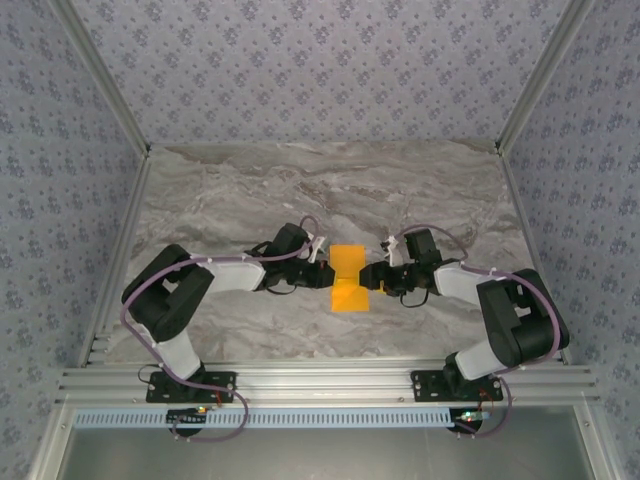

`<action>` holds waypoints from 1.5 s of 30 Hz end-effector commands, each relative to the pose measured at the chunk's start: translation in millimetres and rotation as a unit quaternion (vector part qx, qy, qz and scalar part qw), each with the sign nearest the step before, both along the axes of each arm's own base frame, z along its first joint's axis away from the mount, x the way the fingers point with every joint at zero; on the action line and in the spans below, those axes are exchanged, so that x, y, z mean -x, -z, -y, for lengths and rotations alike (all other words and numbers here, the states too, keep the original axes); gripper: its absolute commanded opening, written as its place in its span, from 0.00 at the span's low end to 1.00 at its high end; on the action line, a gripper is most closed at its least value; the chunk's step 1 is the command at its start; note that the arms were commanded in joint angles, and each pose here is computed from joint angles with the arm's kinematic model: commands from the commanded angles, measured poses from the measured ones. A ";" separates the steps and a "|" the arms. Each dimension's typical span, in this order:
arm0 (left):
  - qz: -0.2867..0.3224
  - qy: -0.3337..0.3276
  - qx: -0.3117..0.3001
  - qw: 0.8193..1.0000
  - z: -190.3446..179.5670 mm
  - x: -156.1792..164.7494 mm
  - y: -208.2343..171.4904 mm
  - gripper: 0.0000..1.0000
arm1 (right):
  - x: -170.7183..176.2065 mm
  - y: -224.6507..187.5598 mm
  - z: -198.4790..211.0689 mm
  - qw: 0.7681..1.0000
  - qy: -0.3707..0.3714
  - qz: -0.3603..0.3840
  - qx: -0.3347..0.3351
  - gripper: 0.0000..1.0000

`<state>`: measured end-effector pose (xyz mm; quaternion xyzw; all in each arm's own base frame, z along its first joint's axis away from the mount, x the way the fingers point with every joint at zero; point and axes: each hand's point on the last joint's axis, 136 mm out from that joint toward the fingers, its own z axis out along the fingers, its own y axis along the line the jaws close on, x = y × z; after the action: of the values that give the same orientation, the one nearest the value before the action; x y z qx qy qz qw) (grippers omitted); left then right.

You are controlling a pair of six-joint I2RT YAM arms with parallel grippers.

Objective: Fold a paper plane with a square sheet of paper (fold left side to right side)
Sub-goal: Turn over the paper at the center of the table.

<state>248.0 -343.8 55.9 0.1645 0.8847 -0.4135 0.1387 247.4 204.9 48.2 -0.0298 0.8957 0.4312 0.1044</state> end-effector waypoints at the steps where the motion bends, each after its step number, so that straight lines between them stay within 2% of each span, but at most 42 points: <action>1: 0.026 0.003 0.002 1.000 -1.1 -1.1 -13.3 0.00 | -5.3 -4.7 -0.9 1.000 0.001 0.008 0.005 0.55; 11: 0.038 -0.008 0.002 0.999 -6.7 -4.6 -20.2 0.00 | -5.3 -8.8 -3.2 1.000 -0.003 0.012 0.002 0.60; 29: 0.050 -0.027 -0.008 0.998 -17.6 -9.0 -24.1 0.00 | -18.7 0.5 -21.2 1.000 -0.016 0.001 -0.001 0.58; 33: 0.048 -0.030 -0.009 0.998 -18.8 -9.9 -23.0 0.00 | -19.5 -3.7 -30.6 0.999 -0.028 -0.003 -0.024 0.49; 37: 0.049 -0.034 -0.008 0.998 -20.1 -11.4 -25.0 0.02 | -20.2 -5.2 -34.1 0.999 -0.036 0.000 -0.024 0.32; 42: 0.056 -0.049 0.016 0.997 -27.5 -14.0 -43.9 0.24 | -22.3 -17.4 -29.9 0.999 -0.036 0.016 -0.027 0.09; 45: 0.064 -0.064 0.043 0.995 -33.8 -14.7 -66.4 0.44 | -25.4 -37.7 -26.6 0.998 -0.036 0.044 -0.040 0.03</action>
<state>260.0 -313.6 91.8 0.1327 0.8823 -0.4046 0.2008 265.8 231.6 56.2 -0.0552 0.8859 0.4503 0.0964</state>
